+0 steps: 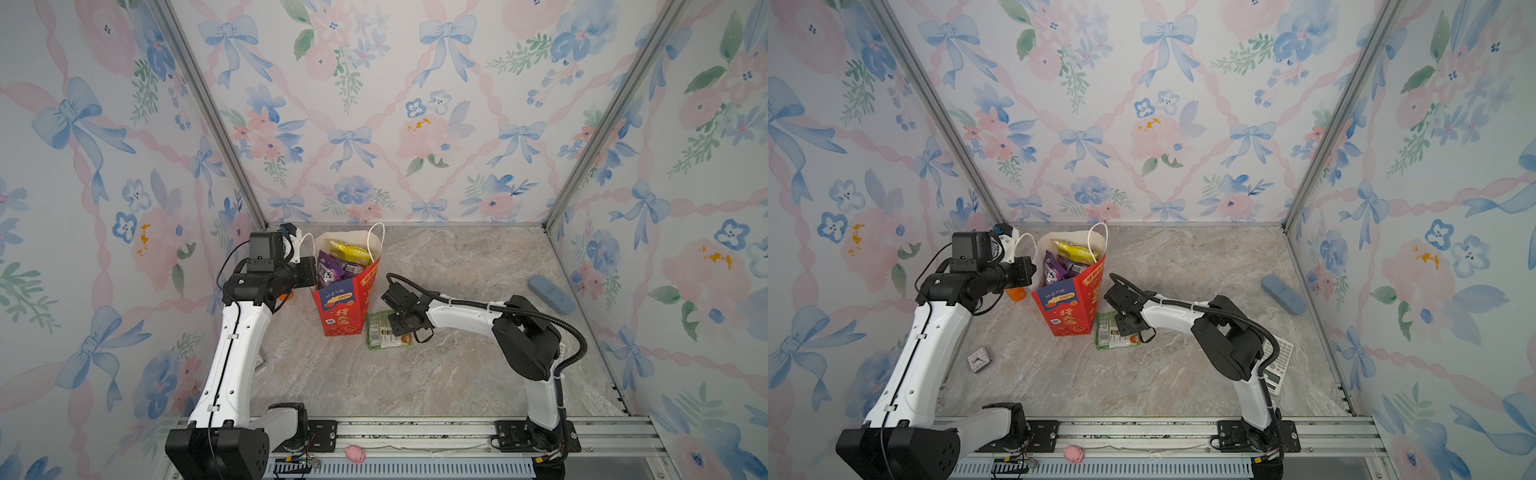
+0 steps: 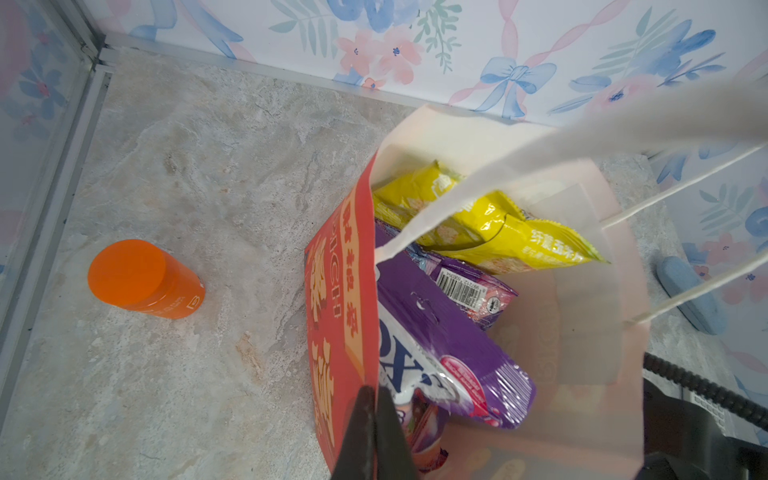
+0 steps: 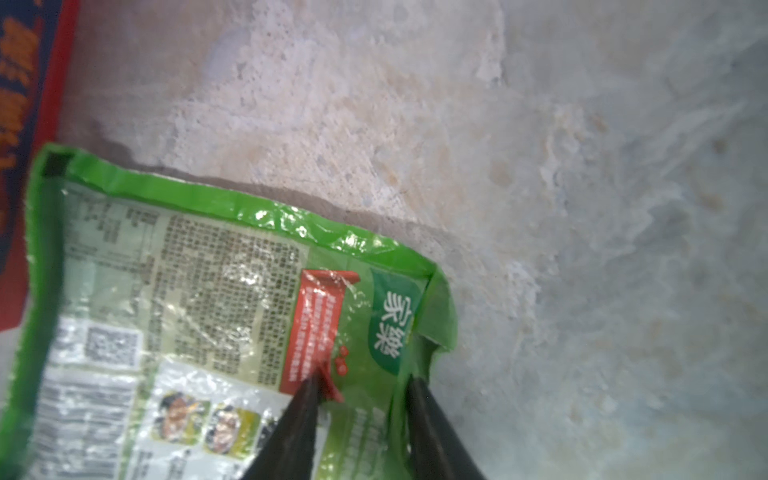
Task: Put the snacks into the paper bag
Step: 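Move the right gripper down to the green packet and grasp its edge, then lift the green packet with the right gripper over the bag opening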
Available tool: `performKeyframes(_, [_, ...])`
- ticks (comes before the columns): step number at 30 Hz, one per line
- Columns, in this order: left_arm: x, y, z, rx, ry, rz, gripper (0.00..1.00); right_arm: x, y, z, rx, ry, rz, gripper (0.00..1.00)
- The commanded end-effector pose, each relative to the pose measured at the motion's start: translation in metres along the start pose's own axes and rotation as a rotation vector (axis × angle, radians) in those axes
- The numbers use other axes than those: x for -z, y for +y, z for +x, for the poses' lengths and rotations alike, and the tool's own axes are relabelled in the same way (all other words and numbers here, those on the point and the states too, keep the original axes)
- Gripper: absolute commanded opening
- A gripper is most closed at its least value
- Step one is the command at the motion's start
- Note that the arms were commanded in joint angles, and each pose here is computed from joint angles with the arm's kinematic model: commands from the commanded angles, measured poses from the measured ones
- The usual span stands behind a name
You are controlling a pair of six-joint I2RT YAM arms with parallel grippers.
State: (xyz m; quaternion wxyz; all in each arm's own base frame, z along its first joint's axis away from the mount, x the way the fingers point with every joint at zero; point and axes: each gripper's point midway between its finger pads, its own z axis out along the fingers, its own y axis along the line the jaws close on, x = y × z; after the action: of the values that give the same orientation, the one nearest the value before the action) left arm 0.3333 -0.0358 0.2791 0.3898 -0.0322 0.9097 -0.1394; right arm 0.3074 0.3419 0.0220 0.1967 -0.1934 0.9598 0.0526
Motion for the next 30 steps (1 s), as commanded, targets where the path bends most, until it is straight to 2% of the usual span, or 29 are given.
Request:
performKeyframes(1, [0.012, -0.003, -0.008, -0.010, -0.050, 0.012, 0.00, -0.033, -0.034, 0.062, 0.026, 0.205, 0.110, 0.23])
performKeyframes(3, [0.012, -0.003, -0.008, -0.009, -0.050, 0.012, 0.00, -0.032, -0.039, 0.062, 0.002, 0.201, 0.101, 0.13])
performKeyframes(7, [0.011, -0.003, -0.006, -0.009, -0.046, 0.011, 0.00, -0.021, -0.044, 0.052, -0.041, 0.168, 0.058, 0.01])
performKeyframes(10, [0.011, -0.002, -0.005, -0.008, -0.044, 0.009, 0.00, 0.002, -0.045, 0.037, -0.052, 0.115, 0.024, 0.00])
performKeyframes(16, [0.009, -0.001, -0.005, -0.006, -0.039, 0.004, 0.00, 0.073, -0.047, -0.004, -0.031, -0.059, -0.031, 0.00])
performKeyframes(22, [0.005, 0.001, -0.003, 0.000, -0.028, -0.003, 0.00, 0.155, -0.042, -0.036, 0.078, -0.238, -0.053, 0.00])
performKeyframes(30, [0.003, 0.003, -0.003, 0.002, -0.024, -0.007, 0.00, 0.249, -0.020, -0.057, 0.213, -0.438, -0.101, 0.00])
